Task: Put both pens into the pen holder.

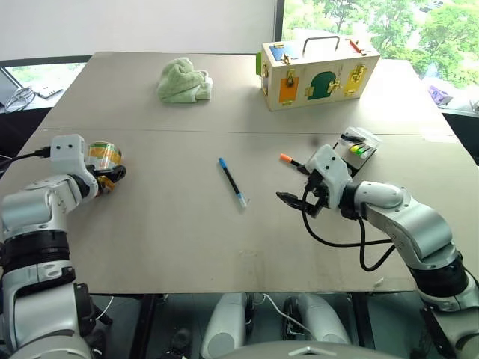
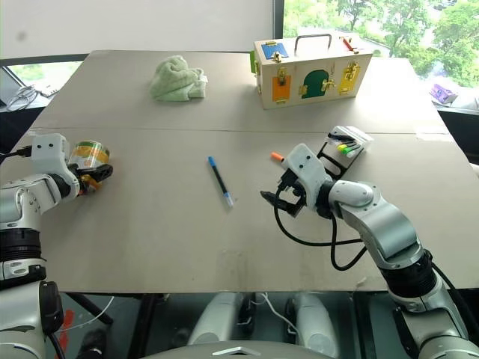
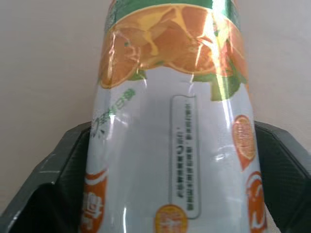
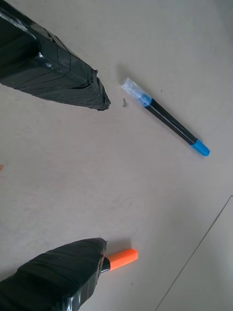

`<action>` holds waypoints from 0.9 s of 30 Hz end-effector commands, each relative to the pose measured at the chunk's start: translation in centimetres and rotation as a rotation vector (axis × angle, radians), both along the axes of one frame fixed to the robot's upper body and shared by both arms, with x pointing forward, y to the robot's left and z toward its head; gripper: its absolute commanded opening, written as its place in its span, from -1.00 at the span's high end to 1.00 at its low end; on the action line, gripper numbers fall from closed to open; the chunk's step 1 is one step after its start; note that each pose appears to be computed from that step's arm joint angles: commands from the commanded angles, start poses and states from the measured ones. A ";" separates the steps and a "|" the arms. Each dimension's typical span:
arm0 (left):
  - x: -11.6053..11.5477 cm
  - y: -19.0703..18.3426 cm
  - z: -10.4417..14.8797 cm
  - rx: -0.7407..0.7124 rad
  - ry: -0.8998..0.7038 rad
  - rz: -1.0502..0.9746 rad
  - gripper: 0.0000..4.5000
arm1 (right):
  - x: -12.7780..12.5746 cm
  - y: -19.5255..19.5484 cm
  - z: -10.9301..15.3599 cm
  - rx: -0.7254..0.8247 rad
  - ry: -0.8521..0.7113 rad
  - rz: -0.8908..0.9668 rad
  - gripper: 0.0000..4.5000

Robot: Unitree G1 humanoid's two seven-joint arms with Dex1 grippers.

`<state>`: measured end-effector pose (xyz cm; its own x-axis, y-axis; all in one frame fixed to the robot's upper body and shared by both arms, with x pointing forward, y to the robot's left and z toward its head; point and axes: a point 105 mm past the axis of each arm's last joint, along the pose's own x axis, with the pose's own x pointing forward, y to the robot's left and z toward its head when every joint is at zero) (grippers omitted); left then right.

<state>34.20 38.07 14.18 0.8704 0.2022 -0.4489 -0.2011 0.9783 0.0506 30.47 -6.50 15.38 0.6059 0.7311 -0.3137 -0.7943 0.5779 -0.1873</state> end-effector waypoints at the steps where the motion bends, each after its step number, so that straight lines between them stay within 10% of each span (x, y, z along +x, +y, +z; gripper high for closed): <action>1: -2.0 -0.6 2.5 0.009 -0.065 -0.019 -0.98 | -0.4 -0.1 1.6 0.024 -0.059 -0.001 -1.00; 14: -8.5 -2.3 6.4 0.112 -0.342 0.029 -0.98 | -0.2 -0.1 1.3 0.019 -0.043 0.029 -1.00; 21: -8.4 -8.4 4.4 -0.014 -0.327 -0.192 -0.98 | 0.5 -0.3 1.1 -0.019 -0.061 0.036 -1.00; 27: -5.9 -8.8 4.8 0.321 -0.297 -0.183 -0.98 | 0.4 -0.2 0.9 -0.036 -0.074 0.035 -1.00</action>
<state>28.17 29.03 17.47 0.9785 0.0995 -0.1807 -0.0535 0.9684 0.2436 31.20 -7.05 15.18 0.6024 0.7267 -0.3302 -0.7979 0.5584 -0.2269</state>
